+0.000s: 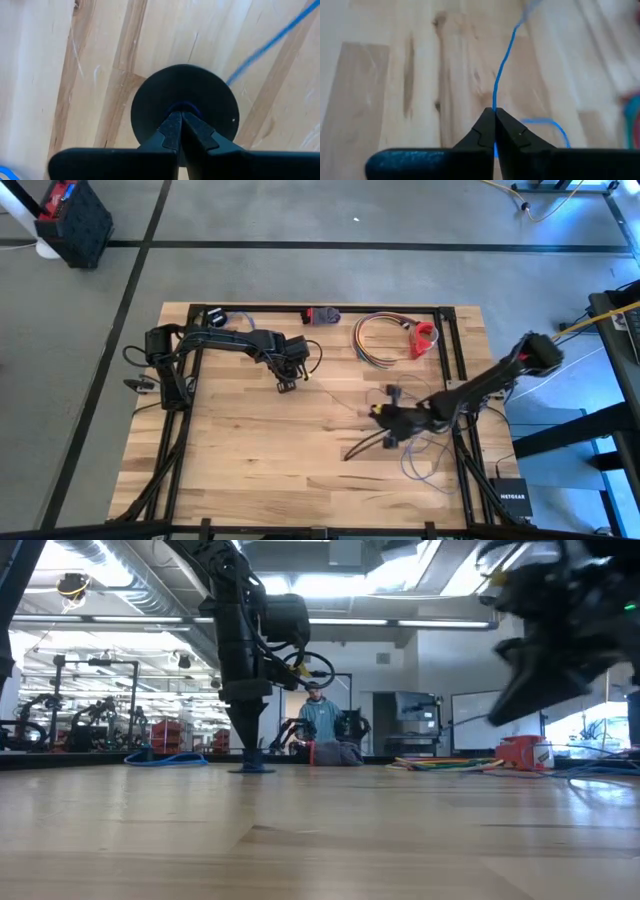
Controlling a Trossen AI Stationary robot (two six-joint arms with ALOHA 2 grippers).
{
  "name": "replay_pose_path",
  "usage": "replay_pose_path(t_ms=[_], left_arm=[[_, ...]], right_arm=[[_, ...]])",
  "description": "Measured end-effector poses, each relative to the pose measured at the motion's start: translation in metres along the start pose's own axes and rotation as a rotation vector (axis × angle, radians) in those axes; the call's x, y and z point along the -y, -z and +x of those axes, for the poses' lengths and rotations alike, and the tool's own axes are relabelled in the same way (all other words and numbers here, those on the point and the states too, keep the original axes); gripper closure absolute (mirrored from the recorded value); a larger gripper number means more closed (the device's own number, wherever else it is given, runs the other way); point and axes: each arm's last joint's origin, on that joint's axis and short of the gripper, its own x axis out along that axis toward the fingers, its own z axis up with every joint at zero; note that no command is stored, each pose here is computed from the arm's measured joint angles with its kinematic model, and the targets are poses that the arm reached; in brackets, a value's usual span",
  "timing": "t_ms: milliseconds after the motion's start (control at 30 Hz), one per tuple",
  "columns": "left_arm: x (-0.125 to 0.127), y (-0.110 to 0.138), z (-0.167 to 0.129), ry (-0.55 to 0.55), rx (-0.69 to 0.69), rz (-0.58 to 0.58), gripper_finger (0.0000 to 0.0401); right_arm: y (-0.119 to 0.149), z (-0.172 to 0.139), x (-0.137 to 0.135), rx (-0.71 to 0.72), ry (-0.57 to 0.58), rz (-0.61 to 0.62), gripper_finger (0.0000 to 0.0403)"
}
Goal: Coil cords
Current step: Uncoil the blue wire from the black spool
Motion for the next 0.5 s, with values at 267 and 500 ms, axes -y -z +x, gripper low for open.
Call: replay_pose_path(t_ms=[267, 500], left_arm=[[0.0, 0.0, 0.0, 0.004, 0.003, -0.009, 0.0397], [0.0, 0.0, 0.0, -0.001, 0.002, -0.015, 0.0397]], right_arm=[[0.021, -0.045, 0.008, -0.031, 0.108, 0.088, 0.0397], [0.036, -0.059, 0.012, -0.097, 0.142, 0.142, 0.0396]])
